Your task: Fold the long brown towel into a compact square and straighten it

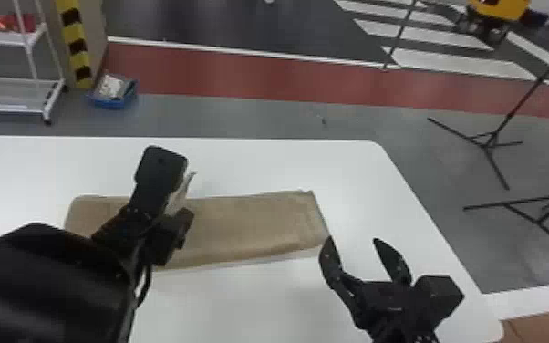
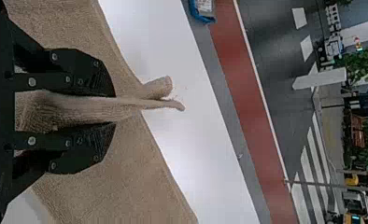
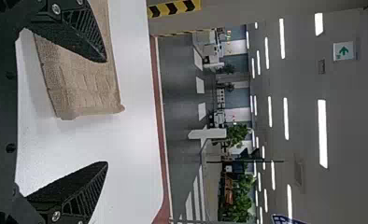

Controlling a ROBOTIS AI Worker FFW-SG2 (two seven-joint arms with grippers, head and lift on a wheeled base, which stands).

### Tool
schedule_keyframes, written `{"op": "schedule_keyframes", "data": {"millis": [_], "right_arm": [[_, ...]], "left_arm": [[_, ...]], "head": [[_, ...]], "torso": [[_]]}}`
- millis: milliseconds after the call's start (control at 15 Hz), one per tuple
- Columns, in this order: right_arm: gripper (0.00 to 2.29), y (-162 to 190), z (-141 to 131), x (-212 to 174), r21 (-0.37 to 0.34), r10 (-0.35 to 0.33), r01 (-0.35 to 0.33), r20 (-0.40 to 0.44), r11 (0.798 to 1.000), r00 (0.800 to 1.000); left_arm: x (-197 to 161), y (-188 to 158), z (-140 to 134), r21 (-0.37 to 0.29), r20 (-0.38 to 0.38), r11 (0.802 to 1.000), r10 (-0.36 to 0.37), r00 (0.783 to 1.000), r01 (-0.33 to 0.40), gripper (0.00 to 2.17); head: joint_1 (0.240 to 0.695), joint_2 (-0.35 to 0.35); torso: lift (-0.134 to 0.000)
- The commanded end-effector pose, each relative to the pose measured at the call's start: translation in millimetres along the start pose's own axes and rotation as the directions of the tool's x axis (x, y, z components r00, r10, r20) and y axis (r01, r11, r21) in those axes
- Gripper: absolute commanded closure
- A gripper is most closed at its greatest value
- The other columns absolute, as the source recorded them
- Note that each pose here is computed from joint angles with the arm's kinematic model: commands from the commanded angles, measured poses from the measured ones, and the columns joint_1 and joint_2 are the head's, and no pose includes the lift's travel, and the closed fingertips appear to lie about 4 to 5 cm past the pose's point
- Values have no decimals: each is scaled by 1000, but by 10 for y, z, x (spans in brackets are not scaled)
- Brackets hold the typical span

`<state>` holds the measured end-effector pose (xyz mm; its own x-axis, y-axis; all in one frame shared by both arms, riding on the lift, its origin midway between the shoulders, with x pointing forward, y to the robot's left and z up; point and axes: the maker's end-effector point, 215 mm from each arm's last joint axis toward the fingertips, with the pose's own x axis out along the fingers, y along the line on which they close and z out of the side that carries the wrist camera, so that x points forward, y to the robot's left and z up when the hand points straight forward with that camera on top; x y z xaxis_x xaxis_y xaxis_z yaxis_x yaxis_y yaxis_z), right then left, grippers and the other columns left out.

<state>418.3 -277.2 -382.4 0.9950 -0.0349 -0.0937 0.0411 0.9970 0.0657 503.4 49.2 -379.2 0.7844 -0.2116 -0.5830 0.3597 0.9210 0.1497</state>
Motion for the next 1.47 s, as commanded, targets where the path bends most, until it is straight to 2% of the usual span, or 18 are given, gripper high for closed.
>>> {"op": "schedule_keyframes", "data": {"millis": [0, 267, 400, 467, 533, 600, 667, 733, 800, 867, 933, 1000, 1067, 1133, 1200, 1400], "right_arm": [[103, 44, 42, 23, 2, 8, -8, 8, 1000, 1000], [103, 170, 71, 79, 5, 33, -33, 8, 999, 999], [103, 373, 78, 161, 8, 72, -72, 0, 997, 997], [103, 518, 75, 225, 1, 97, -97, -8, 995, 995], [103, 713, 29, 300, 10, 141, -141, -29, 990, 990], [103, 882, 32, 354, 14, 175, -175, -33, 985, 984], [103, 1144, -24, 419, 23, 233, -232, -53, 972, 971], [103, 1397, -46, 477, 32, 281, -280, -58, 960, 958], [103, 1614, -41, 530, 36, 322, -320, -56, 947, 945], [103, 1845, -91, 597, 33, 359, -357, -76, 933, 930], [103, 2047, -110, 654, 30, 389, -388, -87, 921, 917], [103, 2210, -150, 695, 27, 414, -413, -104, 910, 904], [103, 2347, -187, 755, 22, 434, -435, -123, 900, 892], [103, 2474, -227, 820, 17, 451, -454, -144, 891, 881], [103, 2550, -298, 852, 13, 462, -467, -178, 884, 869], [107, 2583, -498, 848, 16, 455, -467, -252, 884, 854]], "left_arm": [[-35, -97, 28, -1, 15, 1000, -17, 1000, 17, 6], [-142, -62, 32, -30, 51, 999, -15, 999, 16, 22], [-281, 174, 12, -88, 109, 996, 22, 994, -12, 22], [-376, 406, 27, -122, 160, 991, 65, 985, -46, 22], [-474, 627, -32, -159, 207, 984, 108, 972, -75, 26], [-605, 872, -7, -197, 273, 975, 154, 950, -102, 26], [-776, 1182, -14, -248, 345, 959, 219, 913, -137, 26], [-930, 1465, -95, -297, 384, 940, 276, 881, -166, 19], [-1033, 1664, -191, -327, 398, 925, 318, 861, -191, 16], [-1186, 1929, -298, -369, 423, 899, 389, 818, -236, 16], [-1345, 2161, -410, -413, 445, 871, 447, 776, -265, 12], [-1437, 2314, -535, -439, 446, 853, 480, 755, -283, 16], [-1490, 2414, -679, -449, 439, 843, 498, 748, -298, 16], [-1557, 2478, -779, -455, 443, 837, 509, 738, -304, 16], [-1578, 2495, -842, -460, 445, 835, 511, 736, -302, 16], [-1512, 2433, -934, -463, 453, 847, 480, 751, -261, 19]], "head": [[695, -269], [695, -273], [695, -262], [695, -253], [695, -214], [695, -181], [695, -147], [695, -103], [695, -52], [695, -6], [695, 96], [695, 148], [695, 190], [695, 263], [695, 296], [695, 350]], "torso": [[-126], [-126], [-126], [-126], [-126], [-126], [-126], [-126], [-126], [-126], [-126], [-126], [-126], [-126], [-126], [-126]]}}
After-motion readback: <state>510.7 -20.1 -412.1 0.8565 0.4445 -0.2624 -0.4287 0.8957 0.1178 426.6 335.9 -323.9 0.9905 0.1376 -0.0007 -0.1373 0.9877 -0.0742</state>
